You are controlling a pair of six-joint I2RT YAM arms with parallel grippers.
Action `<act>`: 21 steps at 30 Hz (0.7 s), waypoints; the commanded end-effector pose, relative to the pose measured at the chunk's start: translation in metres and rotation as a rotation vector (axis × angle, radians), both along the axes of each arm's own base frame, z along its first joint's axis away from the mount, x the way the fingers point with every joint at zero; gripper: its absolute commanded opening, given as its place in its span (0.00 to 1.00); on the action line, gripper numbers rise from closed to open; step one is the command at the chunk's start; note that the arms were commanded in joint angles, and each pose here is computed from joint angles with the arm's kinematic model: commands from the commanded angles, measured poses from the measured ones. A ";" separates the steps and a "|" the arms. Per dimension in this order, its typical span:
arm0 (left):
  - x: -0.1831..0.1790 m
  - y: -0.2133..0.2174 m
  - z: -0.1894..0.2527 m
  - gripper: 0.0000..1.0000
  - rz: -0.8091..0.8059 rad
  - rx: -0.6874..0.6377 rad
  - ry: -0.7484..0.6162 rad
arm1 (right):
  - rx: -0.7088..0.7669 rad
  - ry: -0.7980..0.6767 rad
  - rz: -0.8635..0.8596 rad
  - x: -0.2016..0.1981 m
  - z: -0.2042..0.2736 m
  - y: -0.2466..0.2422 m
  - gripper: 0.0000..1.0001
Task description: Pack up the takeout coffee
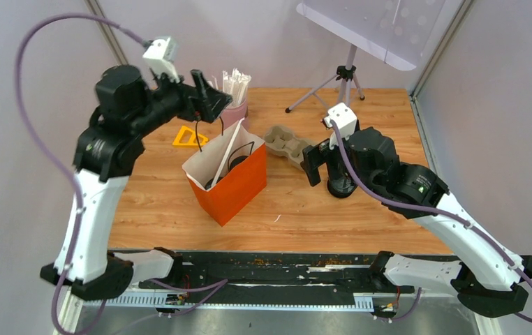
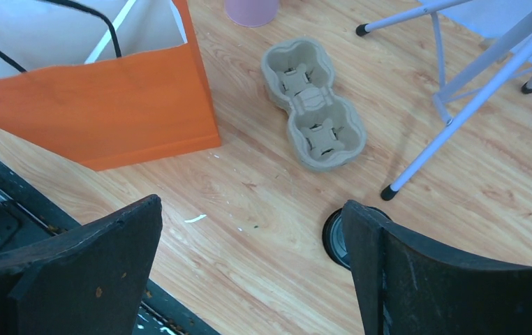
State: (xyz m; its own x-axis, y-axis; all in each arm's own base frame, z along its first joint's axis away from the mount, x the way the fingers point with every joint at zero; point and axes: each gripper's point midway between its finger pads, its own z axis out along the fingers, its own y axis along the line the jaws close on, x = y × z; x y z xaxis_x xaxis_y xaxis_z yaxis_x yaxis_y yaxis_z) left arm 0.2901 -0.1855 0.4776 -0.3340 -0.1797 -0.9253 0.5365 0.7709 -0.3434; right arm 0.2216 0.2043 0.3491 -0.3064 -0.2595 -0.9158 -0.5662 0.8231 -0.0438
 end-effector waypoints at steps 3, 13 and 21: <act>-0.067 0.051 -0.007 1.00 0.107 0.057 -0.020 | 0.189 0.055 -0.125 -0.002 0.023 -0.004 1.00; -0.139 0.091 -0.077 1.00 0.160 0.092 0.049 | 0.325 0.118 -0.215 -0.013 0.011 -0.017 1.00; -0.151 0.101 -0.091 1.00 0.212 0.031 0.050 | 0.355 0.084 -0.240 -0.016 0.016 -0.030 1.00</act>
State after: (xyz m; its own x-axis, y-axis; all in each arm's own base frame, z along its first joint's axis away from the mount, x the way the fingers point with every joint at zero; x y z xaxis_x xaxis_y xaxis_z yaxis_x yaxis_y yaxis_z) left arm 0.1363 -0.0852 0.3829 -0.3456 -0.1934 -0.9182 0.3613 0.8757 -0.3204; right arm 0.2016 0.1770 0.3497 -0.4341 0.0733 -0.8979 -0.3734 0.8924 0.2533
